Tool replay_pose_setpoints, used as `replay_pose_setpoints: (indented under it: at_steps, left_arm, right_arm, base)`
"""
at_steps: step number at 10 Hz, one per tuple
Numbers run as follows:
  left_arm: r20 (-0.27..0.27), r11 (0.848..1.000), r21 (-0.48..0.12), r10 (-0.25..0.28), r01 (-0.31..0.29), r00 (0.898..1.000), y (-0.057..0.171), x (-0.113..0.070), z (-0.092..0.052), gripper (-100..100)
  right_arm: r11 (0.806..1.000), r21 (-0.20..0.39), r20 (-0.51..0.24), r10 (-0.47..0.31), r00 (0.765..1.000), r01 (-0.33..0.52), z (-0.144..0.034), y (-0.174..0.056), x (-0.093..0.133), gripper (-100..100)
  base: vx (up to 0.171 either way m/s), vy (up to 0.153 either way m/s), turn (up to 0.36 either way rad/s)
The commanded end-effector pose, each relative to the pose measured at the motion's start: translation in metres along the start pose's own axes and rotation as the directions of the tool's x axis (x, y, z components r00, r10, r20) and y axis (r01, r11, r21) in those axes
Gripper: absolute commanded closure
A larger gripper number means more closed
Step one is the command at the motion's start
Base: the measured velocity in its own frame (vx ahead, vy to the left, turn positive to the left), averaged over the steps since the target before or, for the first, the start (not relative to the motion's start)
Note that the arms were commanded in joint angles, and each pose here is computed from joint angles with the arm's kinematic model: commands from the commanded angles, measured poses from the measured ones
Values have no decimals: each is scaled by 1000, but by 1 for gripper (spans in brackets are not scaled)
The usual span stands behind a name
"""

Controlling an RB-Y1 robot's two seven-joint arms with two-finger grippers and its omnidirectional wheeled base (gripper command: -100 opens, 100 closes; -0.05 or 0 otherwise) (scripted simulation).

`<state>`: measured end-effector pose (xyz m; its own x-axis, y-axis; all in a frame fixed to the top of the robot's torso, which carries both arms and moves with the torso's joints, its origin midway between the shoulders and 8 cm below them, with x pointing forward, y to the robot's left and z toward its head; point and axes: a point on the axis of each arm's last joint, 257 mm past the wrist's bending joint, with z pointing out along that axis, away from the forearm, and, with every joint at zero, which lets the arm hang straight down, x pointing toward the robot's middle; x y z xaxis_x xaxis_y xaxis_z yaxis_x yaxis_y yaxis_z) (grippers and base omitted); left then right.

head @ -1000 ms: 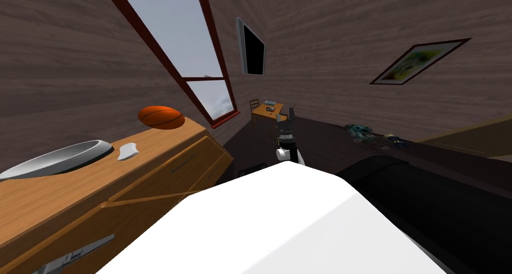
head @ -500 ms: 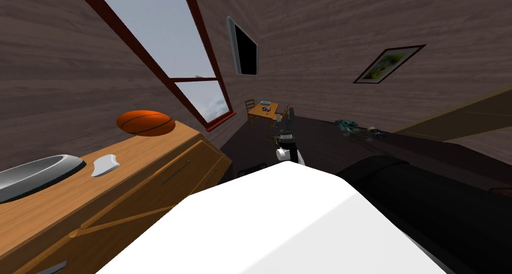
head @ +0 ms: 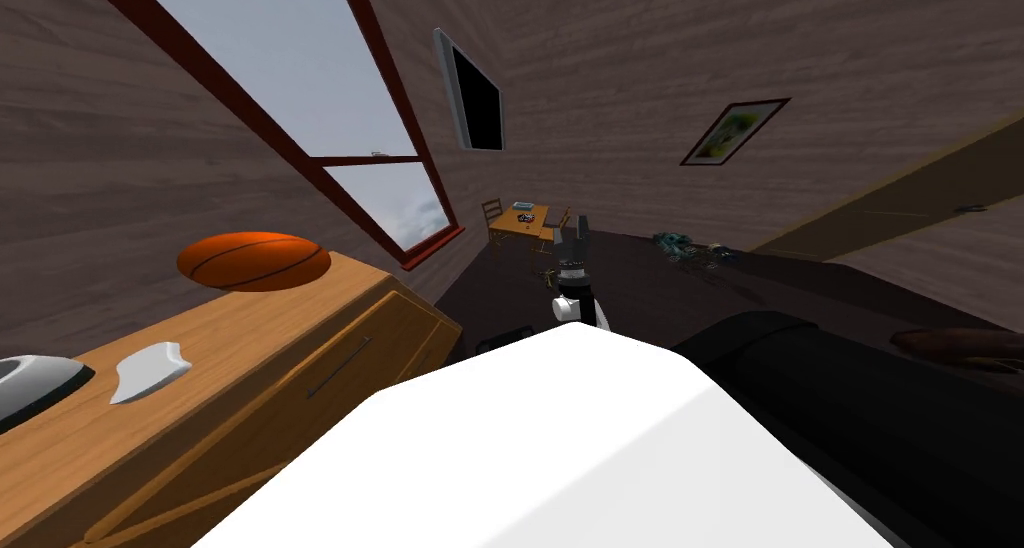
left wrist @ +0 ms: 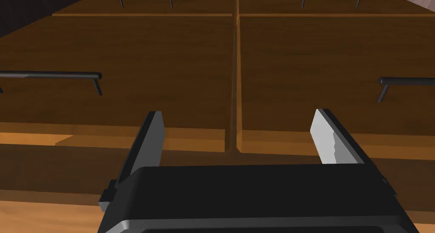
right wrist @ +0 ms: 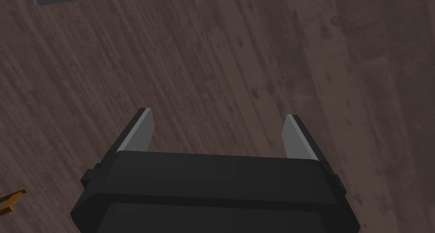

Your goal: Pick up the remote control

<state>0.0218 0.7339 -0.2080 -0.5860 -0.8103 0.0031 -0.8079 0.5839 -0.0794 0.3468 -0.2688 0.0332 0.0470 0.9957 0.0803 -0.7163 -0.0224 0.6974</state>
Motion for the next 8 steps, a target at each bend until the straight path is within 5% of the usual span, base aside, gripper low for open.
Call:
replay_pose_setpoints:
  at_steps: [1,6,8]
  left_arm:
    - [22,997,-48,-52,53,998,12,-7,-24,-100]
    - [41,989,-79,-122,125,992,24,-10,-43,-100]
    - [48,980,-84,-179,183,983,29,-9,-50,-100]
  right_arm:
    - [1000,0,0,0,1000,0,0,0,0,0]
    - [1000,0,0,0,1000,0,0,0,0,0]
    - [1000,0,0,0,1000,0,0,0,0,0]
  base:
    - [87,151,-419]
    - [64,101,-147]
    - [105,222,-373]
